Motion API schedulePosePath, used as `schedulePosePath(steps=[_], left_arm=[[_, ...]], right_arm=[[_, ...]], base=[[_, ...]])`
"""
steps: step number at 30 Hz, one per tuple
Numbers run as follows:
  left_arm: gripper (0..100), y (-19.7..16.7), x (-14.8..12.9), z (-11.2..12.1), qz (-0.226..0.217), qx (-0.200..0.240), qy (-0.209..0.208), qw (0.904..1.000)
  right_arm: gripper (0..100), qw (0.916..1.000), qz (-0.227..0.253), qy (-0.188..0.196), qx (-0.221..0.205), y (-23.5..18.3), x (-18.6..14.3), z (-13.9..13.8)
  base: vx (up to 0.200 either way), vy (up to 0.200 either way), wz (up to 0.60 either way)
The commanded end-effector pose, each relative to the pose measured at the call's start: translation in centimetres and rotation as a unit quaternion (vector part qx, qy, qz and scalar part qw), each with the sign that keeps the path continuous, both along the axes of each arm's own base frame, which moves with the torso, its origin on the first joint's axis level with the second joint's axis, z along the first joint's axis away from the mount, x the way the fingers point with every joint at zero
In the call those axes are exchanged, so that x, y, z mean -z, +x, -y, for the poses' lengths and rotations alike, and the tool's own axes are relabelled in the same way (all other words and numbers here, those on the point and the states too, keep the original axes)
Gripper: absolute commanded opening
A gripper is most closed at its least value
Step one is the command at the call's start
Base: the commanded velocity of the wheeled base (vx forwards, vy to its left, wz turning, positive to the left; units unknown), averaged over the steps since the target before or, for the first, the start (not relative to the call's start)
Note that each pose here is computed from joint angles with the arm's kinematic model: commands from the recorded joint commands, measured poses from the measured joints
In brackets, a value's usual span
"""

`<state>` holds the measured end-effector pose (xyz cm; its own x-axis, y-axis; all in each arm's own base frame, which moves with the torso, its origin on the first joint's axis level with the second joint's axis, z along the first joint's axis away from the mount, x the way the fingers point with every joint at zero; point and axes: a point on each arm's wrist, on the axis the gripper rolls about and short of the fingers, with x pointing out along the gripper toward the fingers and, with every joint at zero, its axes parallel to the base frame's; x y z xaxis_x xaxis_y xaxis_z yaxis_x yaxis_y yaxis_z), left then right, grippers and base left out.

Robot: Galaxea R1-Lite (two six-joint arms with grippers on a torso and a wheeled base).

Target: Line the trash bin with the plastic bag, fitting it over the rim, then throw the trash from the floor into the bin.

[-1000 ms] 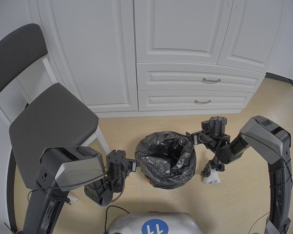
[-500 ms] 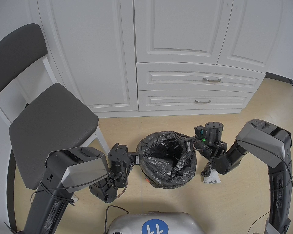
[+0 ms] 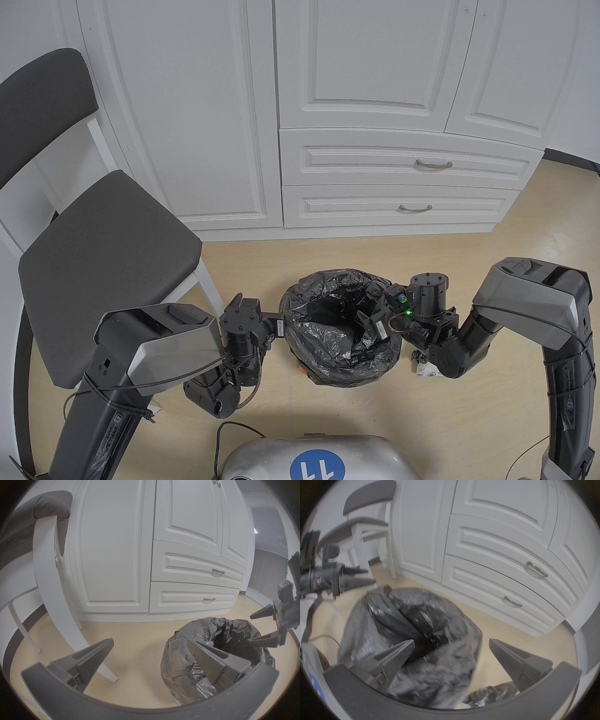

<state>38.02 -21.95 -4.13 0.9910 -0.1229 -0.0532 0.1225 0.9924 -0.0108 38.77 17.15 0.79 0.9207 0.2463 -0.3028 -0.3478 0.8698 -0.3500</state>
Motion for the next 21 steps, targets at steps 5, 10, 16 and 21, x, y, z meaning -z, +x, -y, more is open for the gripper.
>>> schedulePosePath(steps=[5, 10, 16, 21], left_arm=[[100, -0.2, 0.1, 0.0, -0.002, -0.001, 0.003, 1.0], [100, -0.3, 0.1, 0.0, -0.003, -0.001, 0.003, 1.0], [100, -0.3, 0.0, 0.0, -0.002, -0.001, 0.003, 1.0], [100, -0.3, 0.0, 0.0, -0.002, -0.001, 0.003, 1.0]], right_arm=[[100, 0.9962, -0.029, -0.081, 0.008, -2.2, -1.4, 3.8], [100, 0.9862, -0.046, -0.159, 0.011, -3.0, -2.1, 7.1], [100, 0.9893, -0.029, -0.143, -0.001, -3.0, -3.2, 7.3], [100, 0.998, -0.026, -0.056, -0.013, -2.8, -3.6, 4.1]], base=[[0.0, 0.0, 0.0], [0.0, 0.0, 0.0], [0.0, 0.0, 0.0], [0.0, 0.0, 0.0]])
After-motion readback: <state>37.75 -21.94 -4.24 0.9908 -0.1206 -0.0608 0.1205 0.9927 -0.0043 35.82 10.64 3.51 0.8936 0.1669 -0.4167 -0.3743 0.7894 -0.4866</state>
